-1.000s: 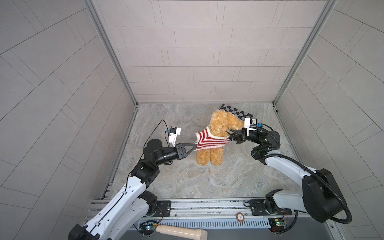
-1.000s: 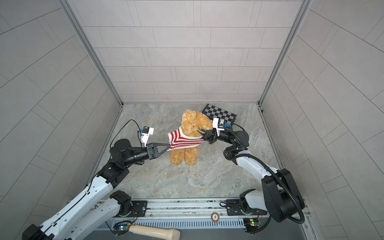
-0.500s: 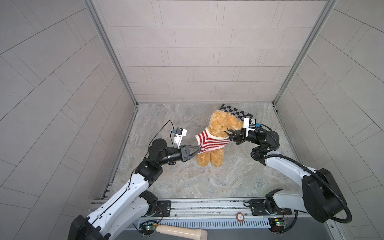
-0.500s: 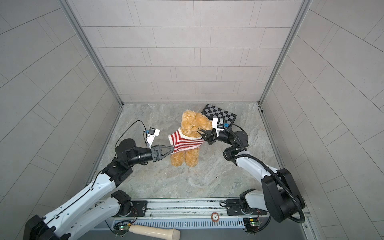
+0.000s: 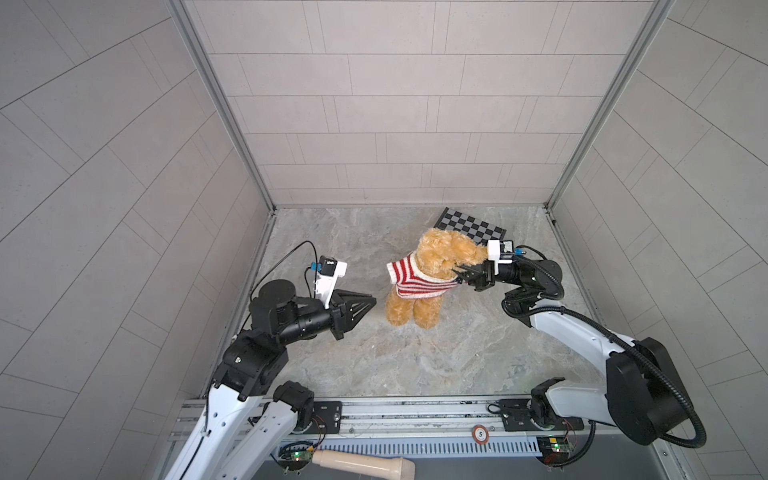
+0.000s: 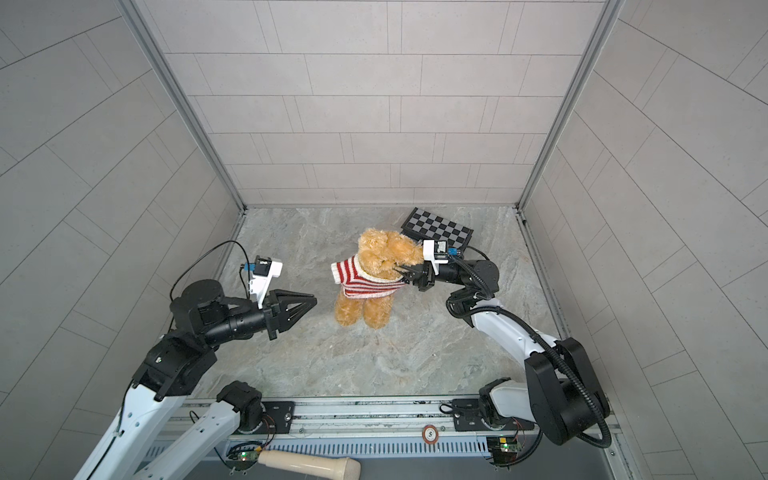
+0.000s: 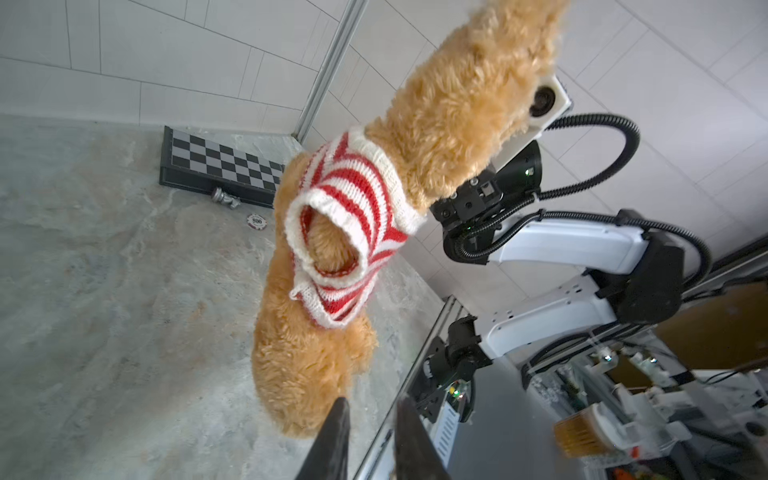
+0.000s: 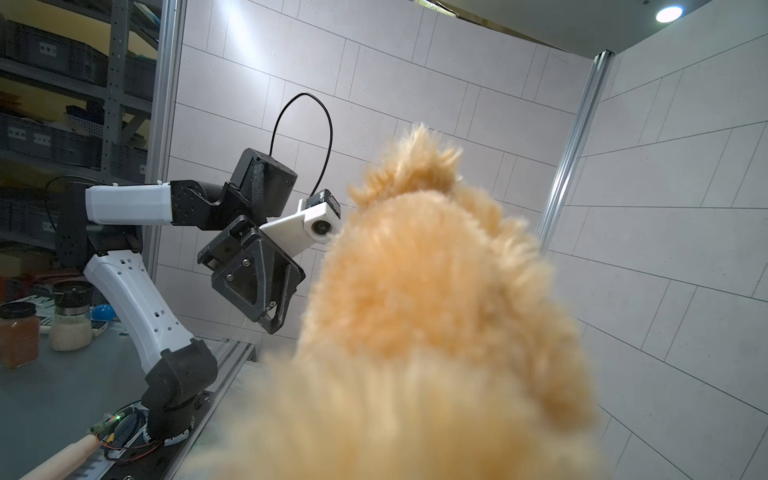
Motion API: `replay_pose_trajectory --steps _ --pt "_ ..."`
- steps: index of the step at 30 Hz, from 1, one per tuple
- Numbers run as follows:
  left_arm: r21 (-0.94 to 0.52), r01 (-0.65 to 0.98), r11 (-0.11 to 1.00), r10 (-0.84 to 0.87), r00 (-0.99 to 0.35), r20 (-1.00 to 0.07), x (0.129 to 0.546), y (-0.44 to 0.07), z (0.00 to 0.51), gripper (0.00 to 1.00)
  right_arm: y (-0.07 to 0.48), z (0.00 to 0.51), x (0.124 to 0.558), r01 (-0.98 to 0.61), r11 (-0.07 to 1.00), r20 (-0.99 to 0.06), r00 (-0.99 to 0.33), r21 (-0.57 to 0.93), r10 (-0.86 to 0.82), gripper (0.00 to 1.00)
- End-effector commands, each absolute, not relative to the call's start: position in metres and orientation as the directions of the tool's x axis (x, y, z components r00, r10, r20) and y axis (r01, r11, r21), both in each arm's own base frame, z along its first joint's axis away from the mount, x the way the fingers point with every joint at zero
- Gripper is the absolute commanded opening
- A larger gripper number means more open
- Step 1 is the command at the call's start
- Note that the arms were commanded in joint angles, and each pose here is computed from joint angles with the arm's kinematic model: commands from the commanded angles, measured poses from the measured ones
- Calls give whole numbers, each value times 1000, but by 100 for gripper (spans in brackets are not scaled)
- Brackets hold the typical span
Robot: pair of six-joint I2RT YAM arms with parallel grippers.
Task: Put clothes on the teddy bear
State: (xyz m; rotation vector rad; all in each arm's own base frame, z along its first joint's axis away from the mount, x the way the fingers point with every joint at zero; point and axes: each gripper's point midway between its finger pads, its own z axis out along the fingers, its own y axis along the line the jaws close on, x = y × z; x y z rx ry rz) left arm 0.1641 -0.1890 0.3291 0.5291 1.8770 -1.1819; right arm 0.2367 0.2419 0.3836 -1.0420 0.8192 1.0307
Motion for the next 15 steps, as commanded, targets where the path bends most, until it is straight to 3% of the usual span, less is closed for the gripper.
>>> replay_pose_trajectory --steps 1,5,15 --pt "-514 719 468 -30 -569 -822 173 -194 324 11 239 411 213 -913 135 -857 408 -385 316 0" --pt "-520 752 405 -72 -541 -838 180 -204 340 10 244 409 209 -922 99 -866 386 -374 319 0" --pt "-502 780 374 -34 -530 -848 193 -214 354 8 249 411 204 -928 57 -873 366 -368 322 0"
